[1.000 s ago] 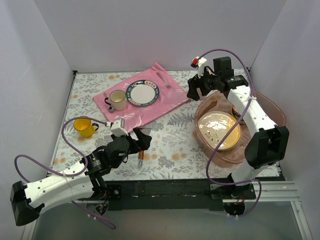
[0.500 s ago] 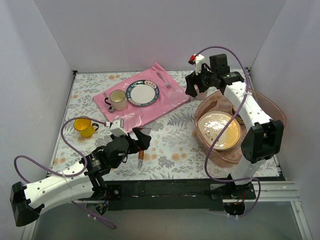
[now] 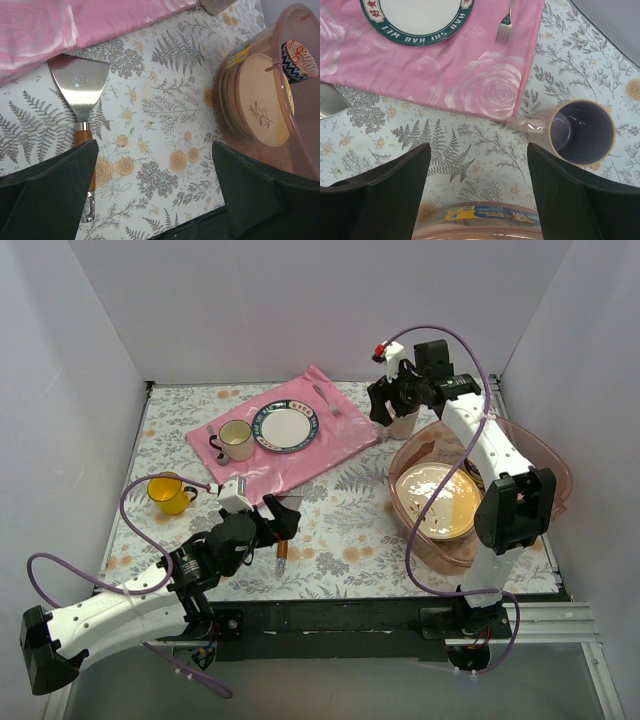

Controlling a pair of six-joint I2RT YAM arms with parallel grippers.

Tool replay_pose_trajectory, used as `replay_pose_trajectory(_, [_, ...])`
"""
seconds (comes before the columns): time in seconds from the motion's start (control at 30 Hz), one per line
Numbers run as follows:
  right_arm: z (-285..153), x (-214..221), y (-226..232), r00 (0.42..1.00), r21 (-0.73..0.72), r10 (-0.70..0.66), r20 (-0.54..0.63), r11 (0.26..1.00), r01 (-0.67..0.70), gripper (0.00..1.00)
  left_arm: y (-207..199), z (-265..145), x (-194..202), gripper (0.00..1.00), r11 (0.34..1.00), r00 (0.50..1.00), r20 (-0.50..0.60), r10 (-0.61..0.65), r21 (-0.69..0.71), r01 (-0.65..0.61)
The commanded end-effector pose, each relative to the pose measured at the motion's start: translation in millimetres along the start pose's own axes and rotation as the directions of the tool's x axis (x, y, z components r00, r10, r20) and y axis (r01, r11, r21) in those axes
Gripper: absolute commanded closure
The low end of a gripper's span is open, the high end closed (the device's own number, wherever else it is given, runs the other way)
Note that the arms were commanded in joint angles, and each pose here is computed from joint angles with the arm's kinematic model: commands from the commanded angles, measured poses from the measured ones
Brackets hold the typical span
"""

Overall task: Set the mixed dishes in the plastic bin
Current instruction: Pick up the cup at the center of the board.

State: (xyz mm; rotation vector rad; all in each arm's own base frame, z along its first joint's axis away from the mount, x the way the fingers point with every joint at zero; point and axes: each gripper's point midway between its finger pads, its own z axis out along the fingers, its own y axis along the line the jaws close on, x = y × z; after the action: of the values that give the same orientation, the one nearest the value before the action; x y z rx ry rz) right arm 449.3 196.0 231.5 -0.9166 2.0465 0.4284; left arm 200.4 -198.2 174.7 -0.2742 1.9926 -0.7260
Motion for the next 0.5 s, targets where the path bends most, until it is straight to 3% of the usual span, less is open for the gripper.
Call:
replay_pose_trajectory(0.0, [-2,-20,-5,0.997,0.008,-0.068,0.036,0.998,0.068,0.15,-1,-3,-9,0.02,1.000,1.000,0.020,-0.005,-0.002,0.005])
replay_pose_trajectory(0.47, [10,-30,-22,0.994,0.048,-0.104,0.039,0.994,0.102,0.14,0,-2,-10,0.02,1.000,1.000,0.020,-0.002,-0.008,0.002])
